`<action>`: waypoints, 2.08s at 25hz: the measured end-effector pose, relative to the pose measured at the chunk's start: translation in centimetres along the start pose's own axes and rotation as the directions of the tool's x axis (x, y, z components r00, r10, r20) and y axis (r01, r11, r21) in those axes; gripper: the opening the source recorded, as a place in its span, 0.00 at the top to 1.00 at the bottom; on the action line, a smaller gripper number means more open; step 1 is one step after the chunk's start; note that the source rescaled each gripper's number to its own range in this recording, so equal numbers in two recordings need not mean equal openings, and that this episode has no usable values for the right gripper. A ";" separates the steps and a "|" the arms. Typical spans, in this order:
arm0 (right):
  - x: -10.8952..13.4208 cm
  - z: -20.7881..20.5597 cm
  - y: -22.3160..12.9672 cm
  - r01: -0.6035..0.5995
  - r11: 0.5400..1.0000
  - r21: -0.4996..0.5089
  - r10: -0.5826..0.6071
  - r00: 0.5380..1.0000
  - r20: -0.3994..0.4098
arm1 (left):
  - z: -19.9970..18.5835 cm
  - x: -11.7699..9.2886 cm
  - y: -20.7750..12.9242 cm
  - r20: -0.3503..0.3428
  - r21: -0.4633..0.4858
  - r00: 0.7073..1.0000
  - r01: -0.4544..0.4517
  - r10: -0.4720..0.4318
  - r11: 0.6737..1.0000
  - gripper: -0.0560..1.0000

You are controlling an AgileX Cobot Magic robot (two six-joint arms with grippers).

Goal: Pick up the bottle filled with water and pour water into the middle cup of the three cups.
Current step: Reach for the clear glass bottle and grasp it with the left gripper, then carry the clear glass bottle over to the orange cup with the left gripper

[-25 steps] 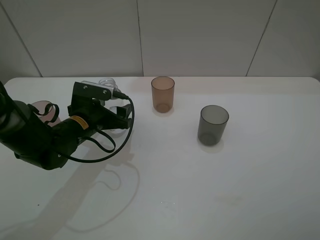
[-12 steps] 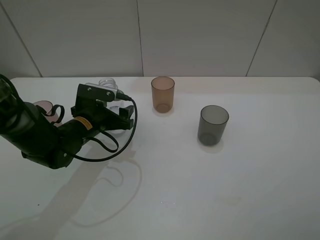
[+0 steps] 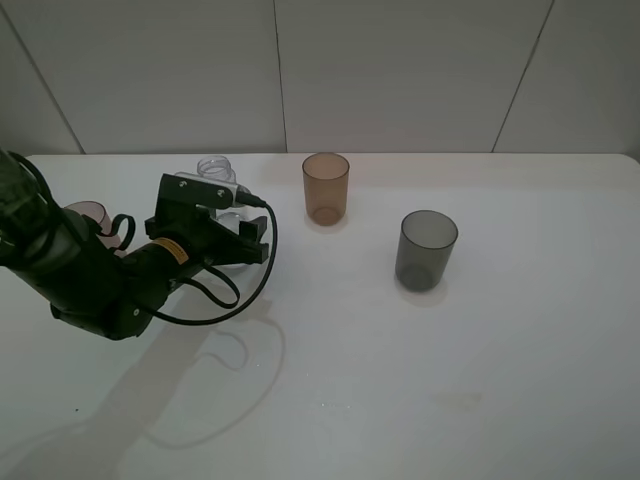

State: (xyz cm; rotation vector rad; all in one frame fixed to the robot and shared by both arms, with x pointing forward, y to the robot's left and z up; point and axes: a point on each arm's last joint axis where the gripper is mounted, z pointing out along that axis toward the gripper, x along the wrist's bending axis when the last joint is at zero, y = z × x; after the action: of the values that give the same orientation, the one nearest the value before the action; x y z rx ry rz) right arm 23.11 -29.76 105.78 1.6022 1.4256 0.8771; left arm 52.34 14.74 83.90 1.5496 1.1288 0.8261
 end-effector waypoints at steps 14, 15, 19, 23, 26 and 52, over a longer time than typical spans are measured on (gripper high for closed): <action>0.0 0.0 0.0 0.000 1.000 0.000 0.000 1.000 0.000 | 0.0 0.1 0.0 -0.013 -0.001 1.000 0.003 -0.003 1.000 0.93; 0.0 0.0 0.0 0.000 1.000 0.000 0.000 1.000 0.000 | 0.0 0.1 0.0 -0.013 -0.001 1.000 0.003 -0.003 1.000 0.93; 0.0 0.0 0.0 0.000 1.000 0.000 0.000 1.000 0.000 | 0.0 0.1 0.0 -0.013 -0.001 1.000 0.003 -0.003 1.000 0.93; 0.0 0.0 0.0 0.000 1.000 0.000 0.000 1.000 0.000 | 0.0 0.1 0.0 -0.013 -0.001 1.000 0.003 -0.003 1.000 0.93; 0.0 0.0 0.0 0.000 1.000 0.000 0.000 1.000 0.000 | 0.0 0.1 0.2 -0.012 -0.004 1.000 0.004 -0.004 1.000 0.93; 0.0 0.0 0.0 0.000 1.000 0.000 0.000 1.000 0.000 | 2.7 -3.1 14.2 0.348 0.221 0.769 -0.624 0.537 0.750 0.93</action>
State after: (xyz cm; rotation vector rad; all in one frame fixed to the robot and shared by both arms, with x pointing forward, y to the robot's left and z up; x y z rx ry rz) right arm 23.11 -29.76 105.78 1.6022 1.4256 0.8771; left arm 57.36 10.09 97.02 2.2872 0.5830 0.8242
